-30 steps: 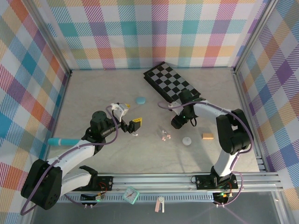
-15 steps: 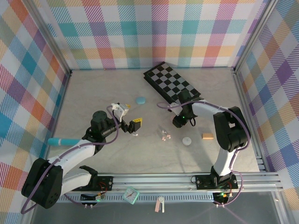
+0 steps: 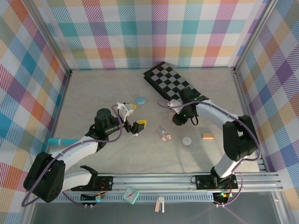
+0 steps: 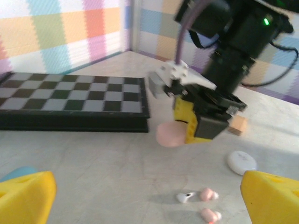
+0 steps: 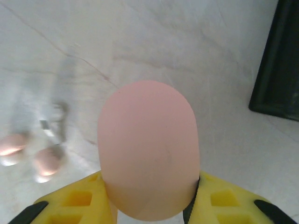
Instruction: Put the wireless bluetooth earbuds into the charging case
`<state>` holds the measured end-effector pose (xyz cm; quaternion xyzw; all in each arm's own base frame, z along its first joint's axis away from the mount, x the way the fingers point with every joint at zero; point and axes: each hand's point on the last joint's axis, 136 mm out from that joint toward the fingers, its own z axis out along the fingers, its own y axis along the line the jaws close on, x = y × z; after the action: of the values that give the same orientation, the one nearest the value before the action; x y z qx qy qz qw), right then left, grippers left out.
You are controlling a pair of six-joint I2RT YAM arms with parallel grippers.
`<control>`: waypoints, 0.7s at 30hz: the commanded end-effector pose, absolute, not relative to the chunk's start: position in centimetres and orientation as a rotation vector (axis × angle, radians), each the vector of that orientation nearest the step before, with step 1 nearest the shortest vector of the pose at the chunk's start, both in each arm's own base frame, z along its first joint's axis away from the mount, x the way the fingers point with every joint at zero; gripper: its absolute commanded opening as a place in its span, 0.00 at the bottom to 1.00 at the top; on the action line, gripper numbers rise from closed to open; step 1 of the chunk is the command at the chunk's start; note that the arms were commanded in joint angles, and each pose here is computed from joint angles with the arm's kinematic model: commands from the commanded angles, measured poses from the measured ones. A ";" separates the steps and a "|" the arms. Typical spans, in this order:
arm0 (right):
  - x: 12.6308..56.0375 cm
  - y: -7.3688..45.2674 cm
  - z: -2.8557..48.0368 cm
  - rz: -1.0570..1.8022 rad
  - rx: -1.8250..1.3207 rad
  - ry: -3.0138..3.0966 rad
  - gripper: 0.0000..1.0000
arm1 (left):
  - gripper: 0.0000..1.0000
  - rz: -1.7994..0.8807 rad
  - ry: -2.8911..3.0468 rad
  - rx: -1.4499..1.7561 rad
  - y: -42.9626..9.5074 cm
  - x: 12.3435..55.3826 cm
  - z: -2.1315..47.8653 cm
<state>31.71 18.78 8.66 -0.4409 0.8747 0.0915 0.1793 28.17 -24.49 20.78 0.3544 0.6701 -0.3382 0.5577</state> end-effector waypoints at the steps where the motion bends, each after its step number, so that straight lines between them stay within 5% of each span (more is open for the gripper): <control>1: 29.7 20.8 13.1 0.357 -1.312 2.376 0.35 | 1.00 -0.874 1.448 0.994 -27.1 26.4 22.9; 13: 22.0 25.8 23.5 0.674 -1.585 2.012 0.31 | 0.89 -1.135 1.360 1.176 -29.8 23.5 23.8; 21: 21.3 27.5 25.5 0.677 -1.678 1.870 0.32 | 0.79 -1.226 1.319 1.245 -30.7 22.2 24.7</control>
<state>21.84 27.13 24.29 -0.6024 0.7161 0.2378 0.2602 23.70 -30.07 23.35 0.4800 0.5687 -0.4720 0.4727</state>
